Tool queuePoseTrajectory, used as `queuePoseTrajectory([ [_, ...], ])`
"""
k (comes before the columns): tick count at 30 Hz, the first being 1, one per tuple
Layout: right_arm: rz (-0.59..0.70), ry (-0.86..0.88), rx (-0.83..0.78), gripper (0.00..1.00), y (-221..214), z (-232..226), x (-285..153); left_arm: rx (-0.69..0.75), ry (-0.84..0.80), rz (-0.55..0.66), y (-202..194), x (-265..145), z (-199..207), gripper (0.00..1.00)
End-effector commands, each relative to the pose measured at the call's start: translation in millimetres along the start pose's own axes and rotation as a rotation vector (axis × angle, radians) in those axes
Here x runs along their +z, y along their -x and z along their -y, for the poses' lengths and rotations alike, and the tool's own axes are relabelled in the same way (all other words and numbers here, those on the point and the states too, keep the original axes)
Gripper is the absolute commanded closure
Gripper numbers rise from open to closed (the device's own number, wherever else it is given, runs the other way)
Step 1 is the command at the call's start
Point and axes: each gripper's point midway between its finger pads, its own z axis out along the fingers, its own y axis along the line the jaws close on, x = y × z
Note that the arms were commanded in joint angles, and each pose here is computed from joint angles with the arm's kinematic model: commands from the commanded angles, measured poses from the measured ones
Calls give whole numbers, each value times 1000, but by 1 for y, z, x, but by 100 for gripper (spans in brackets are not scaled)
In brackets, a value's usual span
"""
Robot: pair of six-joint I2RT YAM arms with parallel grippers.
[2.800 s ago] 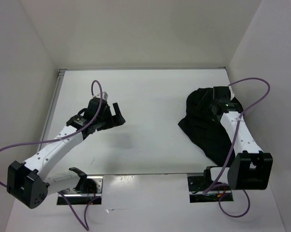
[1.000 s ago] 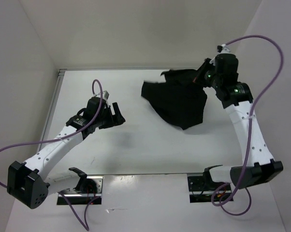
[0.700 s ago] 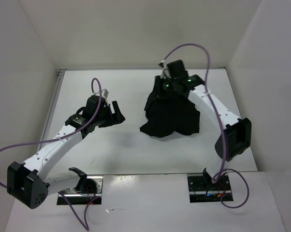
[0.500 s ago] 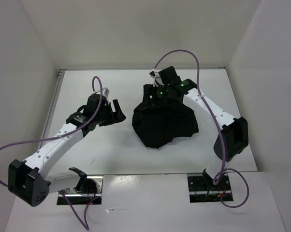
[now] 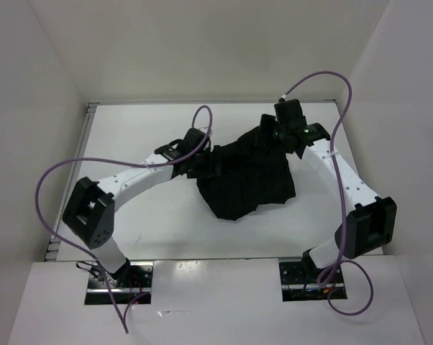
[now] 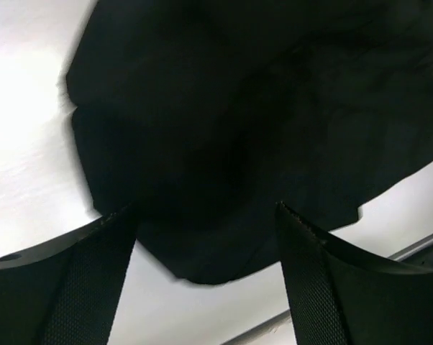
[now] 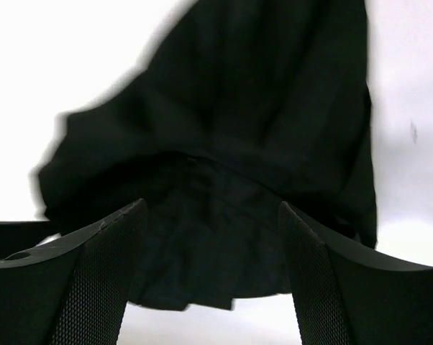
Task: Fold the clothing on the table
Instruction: Flatten the skirt out
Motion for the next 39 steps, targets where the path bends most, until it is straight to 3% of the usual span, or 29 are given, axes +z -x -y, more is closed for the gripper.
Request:
queuePoseTrajectory([
  [1,-40,-92,26,21,-22,27,16,7,-1,88,31,9,29,17],
  [6,-46,-76,42,21,-32,34,15,43,76,61,25,48,43,15],
  [7,-46,-76,42,21,-34,35,13,49,144,19,15,64,28,18],
  [11,-36,-78,49,21,-32,38,9,86,304,37,20,69,12,100],
  [15,-70,-103,54,21,-42,46,21,192,159,120,53,42,48,100],
  [20,-120,-124,66,22,-52,51,44,287,-59,281,126,-33,116,100],
  [23,-125,-117,66,22,-53,50,48,324,-201,301,142,-61,143,100],
  [28,-54,-80,99,23,-35,43,36,520,-434,320,152,-104,190,100],
  [32,58,-63,131,25,-10,46,9,621,-518,276,139,-118,199,100],
  [36,172,12,128,25,8,36,-23,611,-489,206,108,-117,173,100],
  [39,189,82,115,25,9,25,-35,485,-380,236,103,-117,141,88],
])
